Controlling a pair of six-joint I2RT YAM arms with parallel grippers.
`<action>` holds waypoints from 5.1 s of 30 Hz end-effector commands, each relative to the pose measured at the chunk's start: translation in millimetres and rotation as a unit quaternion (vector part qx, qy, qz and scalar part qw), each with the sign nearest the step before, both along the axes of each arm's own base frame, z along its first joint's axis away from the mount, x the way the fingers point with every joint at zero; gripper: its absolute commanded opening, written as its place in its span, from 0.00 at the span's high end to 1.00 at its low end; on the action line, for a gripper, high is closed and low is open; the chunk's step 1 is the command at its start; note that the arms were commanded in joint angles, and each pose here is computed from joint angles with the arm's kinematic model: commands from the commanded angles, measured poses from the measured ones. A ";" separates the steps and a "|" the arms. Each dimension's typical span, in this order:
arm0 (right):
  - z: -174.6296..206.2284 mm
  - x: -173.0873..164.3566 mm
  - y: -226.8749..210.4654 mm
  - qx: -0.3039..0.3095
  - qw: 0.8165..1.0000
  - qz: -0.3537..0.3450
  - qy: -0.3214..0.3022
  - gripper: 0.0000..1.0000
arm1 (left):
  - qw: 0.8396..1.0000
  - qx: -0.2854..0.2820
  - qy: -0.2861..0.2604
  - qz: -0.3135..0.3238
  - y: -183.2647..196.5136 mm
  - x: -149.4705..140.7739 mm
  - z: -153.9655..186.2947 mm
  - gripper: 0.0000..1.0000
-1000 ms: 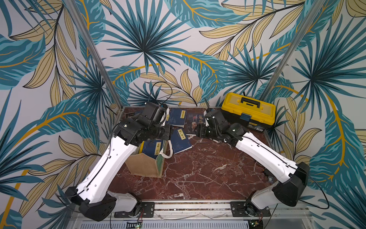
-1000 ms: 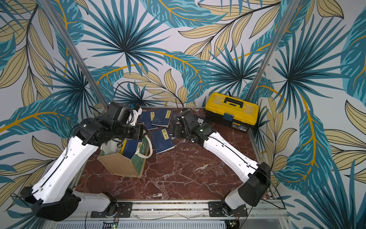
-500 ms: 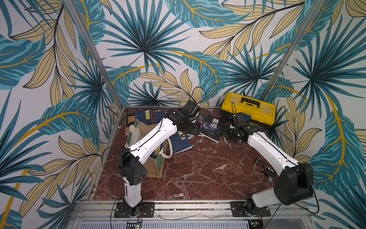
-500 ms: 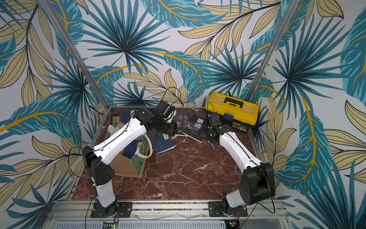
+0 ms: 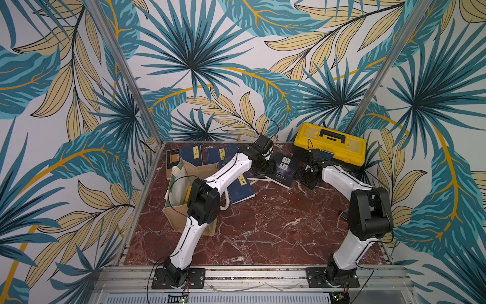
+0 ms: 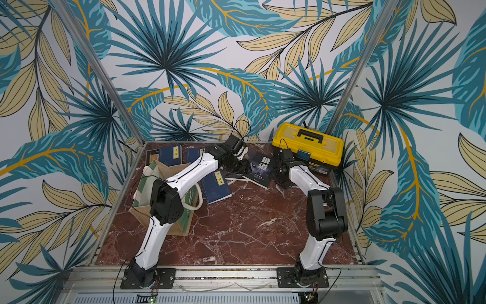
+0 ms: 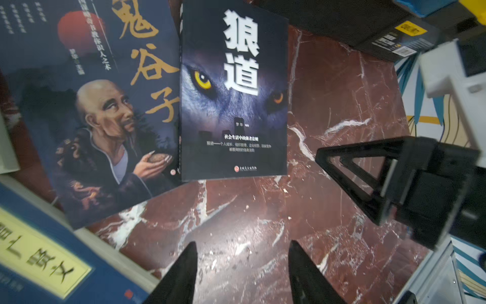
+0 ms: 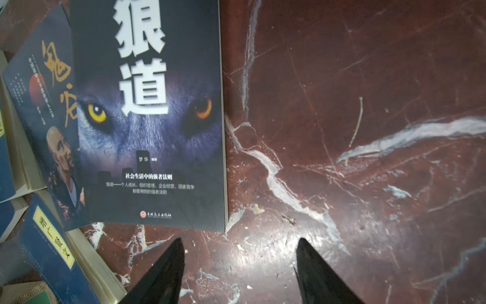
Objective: Put the books into the canvas bag
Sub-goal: Move the book to the center of the board, then pick up the book from the center of the board, then place the book in the canvas bag.
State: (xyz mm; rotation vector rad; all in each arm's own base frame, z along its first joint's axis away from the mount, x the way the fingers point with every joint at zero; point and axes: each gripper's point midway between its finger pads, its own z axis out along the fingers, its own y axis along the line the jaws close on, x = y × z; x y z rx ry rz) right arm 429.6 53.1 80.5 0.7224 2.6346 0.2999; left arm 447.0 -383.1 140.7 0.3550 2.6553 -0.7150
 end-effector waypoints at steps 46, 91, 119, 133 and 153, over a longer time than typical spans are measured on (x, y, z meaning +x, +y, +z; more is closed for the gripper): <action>-52.7 -166.1 68.8 0.066 0.980 0.125 0.140 0.61 | 0.987 -0.097 0.120 -0.034 -67.5 -189.0 -48.2 0.48; -96.3 -218.5 107.3 0.069 0.969 0.180 0.158 0.67 | 0.947 -0.245 0.151 0.141 26.1 -265.4 -78.9 0.40; 10.9 -193.7 100.2 0.063 0.984 0.168 0.023 0.51 | 0.998 -0.049 -0.025 0.032 72.5 -246.0 37.1 1.00; 122.4 -124.3 171.0 0.101 0.970 0.195 -0.100 0.50 | 0.922 -0.036 -0.366 0.121 220.2 -240.4 234.5 1.00; 135.8 -115.2 392.6 0.124 0.906 0.399 -0.066 0.49 | 0.826 0.006 -0.499 0.263 374.7 -283.4 297.4 0.99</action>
